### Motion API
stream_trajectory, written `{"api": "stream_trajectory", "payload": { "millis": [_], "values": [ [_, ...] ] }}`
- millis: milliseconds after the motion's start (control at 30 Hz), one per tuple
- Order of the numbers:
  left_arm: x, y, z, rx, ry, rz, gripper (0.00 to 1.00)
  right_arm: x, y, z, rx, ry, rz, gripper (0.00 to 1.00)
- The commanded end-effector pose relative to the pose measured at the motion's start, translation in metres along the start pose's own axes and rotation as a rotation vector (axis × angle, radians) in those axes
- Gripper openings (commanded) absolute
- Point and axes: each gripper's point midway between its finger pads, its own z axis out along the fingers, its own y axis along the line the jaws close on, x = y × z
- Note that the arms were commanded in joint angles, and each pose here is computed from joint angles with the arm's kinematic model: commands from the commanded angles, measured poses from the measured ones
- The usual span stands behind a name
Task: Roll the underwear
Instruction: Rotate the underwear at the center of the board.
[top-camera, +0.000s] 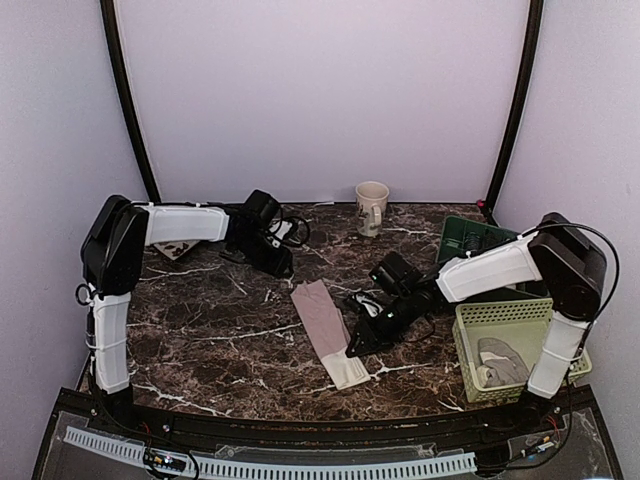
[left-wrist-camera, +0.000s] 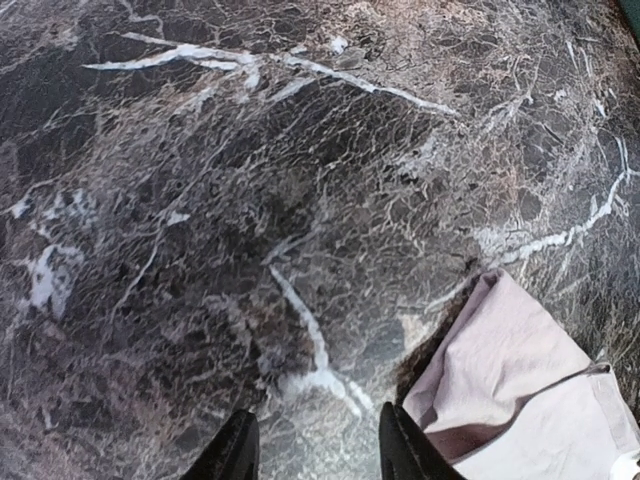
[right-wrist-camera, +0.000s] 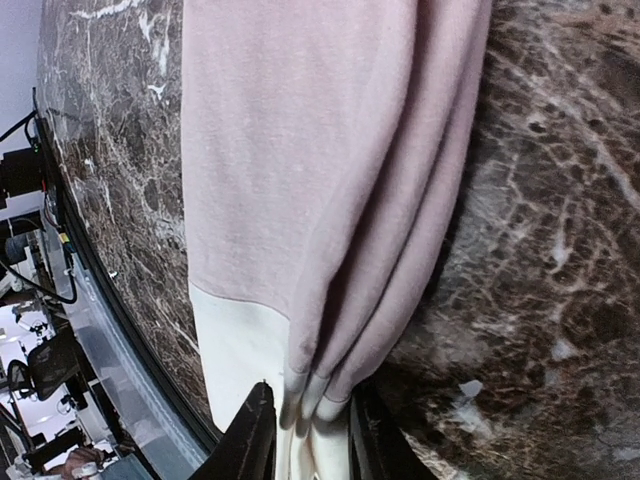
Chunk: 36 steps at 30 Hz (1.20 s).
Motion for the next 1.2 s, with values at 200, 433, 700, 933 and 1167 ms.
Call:
{"api": "stream_trajectory", "payload": {
  "millis": [200, 433, 700, 933, 1167],
  "values": [
    [0.025, -0.014, -0.082, 0.037, -0.129, 0.071, 0.43, 0.040, 0.041, 0.032, -0.172, 0.096, -0.006, 0.07],
    [0.076, -0.055, -0.126, 0.233, -0.260, 0.196, 0.44, 0.057, 0.067, 0.033, -0.262, 0.107, 0.050, 0.26],
    [0.162, -0.148, -0.144, 0.402, -0.326, 0.584, 0.47, 0.046, 0.070, -0.020, -0.132, -0.067, -0.118, 0.33],
    [0.214, -0.192, -0.141, 0.469, -0.322, 0.829, 0.49, 0.022, 0.121, -0.009, -0.247, -0.038, -0.279, 0.28],
    [0.239, -0.226, -0.119, 0.481, -0.287, 1.015, 0.46, 0.034, 0.117, 0.035, -0.271, 0.072, -0.295, 0.20]
  ]
}}
